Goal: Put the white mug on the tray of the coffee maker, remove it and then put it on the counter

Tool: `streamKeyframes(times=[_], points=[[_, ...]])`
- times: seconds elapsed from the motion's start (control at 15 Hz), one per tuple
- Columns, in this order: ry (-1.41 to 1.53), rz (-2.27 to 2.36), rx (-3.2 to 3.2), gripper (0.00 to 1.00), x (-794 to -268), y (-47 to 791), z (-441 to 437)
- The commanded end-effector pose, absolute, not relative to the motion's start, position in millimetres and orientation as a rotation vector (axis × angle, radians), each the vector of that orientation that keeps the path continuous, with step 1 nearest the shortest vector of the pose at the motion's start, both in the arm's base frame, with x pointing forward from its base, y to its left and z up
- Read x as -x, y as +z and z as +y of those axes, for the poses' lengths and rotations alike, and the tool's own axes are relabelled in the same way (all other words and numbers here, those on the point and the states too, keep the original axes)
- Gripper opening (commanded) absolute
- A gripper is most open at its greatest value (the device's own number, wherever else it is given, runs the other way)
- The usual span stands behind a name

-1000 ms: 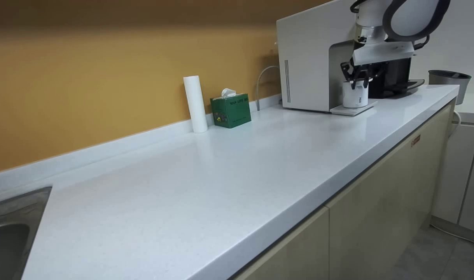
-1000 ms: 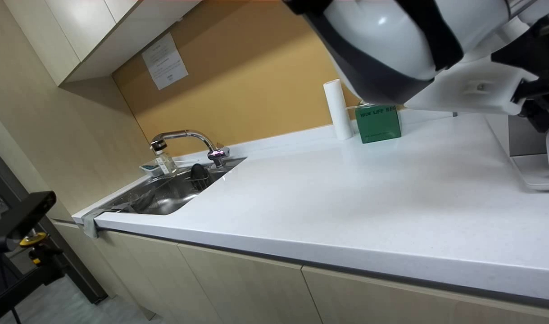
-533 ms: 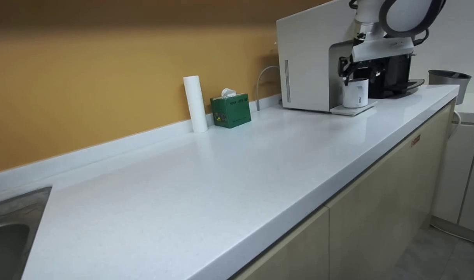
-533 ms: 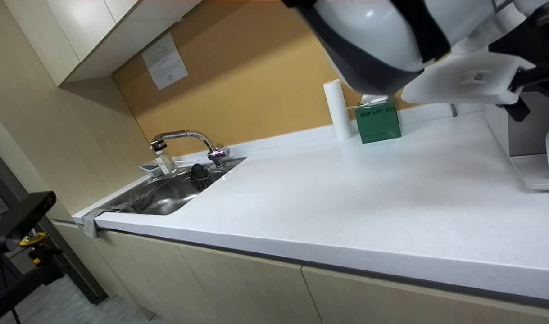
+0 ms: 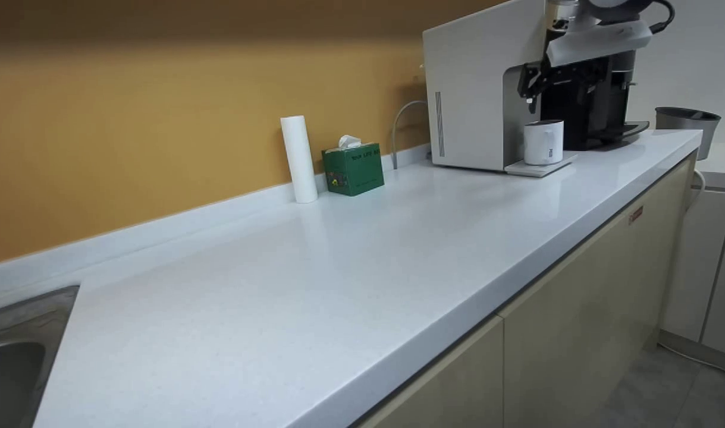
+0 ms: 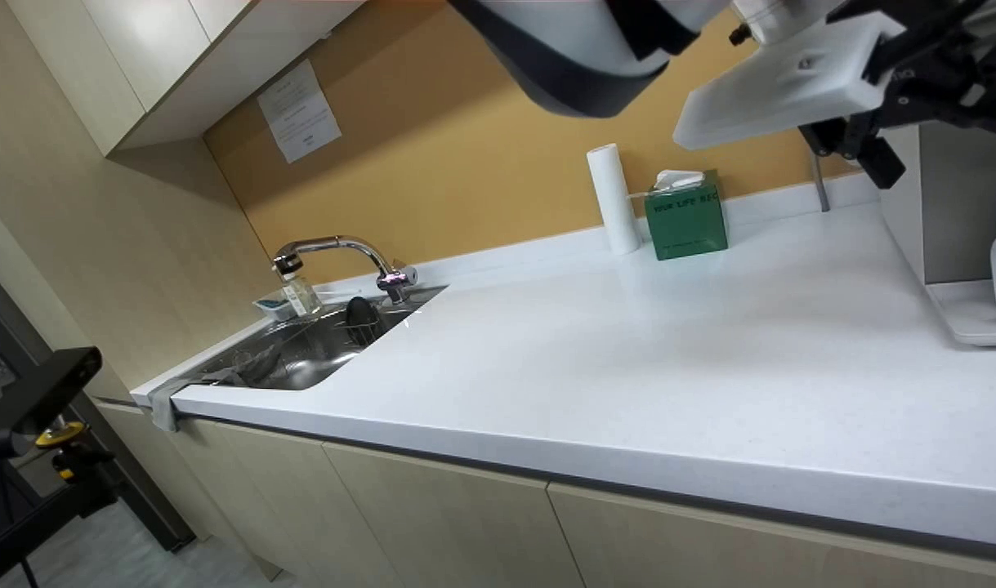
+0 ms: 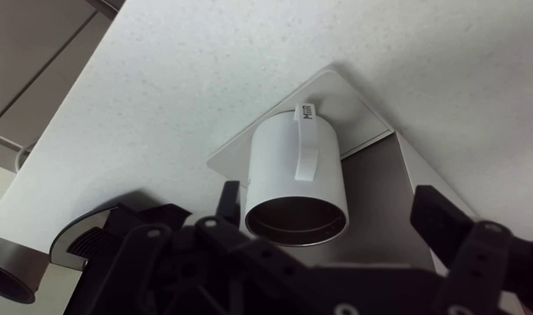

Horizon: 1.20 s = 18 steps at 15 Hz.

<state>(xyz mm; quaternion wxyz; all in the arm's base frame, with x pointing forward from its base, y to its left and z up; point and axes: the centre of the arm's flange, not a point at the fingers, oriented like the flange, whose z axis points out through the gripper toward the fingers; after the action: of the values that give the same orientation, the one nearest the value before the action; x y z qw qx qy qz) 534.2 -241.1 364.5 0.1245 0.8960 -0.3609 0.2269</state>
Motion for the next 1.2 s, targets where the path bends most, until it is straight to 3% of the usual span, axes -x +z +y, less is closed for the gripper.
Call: streamKeyframes(times=[0.0,0.33,1.13], points=[[0.559,-0.976,-2.659,1.00,-505,380,-228],[0.435,-0.869,-2.859,1.00,-490,375,-230],[0.700,-1.002,-2.731,1.00,-508,342,-272]])
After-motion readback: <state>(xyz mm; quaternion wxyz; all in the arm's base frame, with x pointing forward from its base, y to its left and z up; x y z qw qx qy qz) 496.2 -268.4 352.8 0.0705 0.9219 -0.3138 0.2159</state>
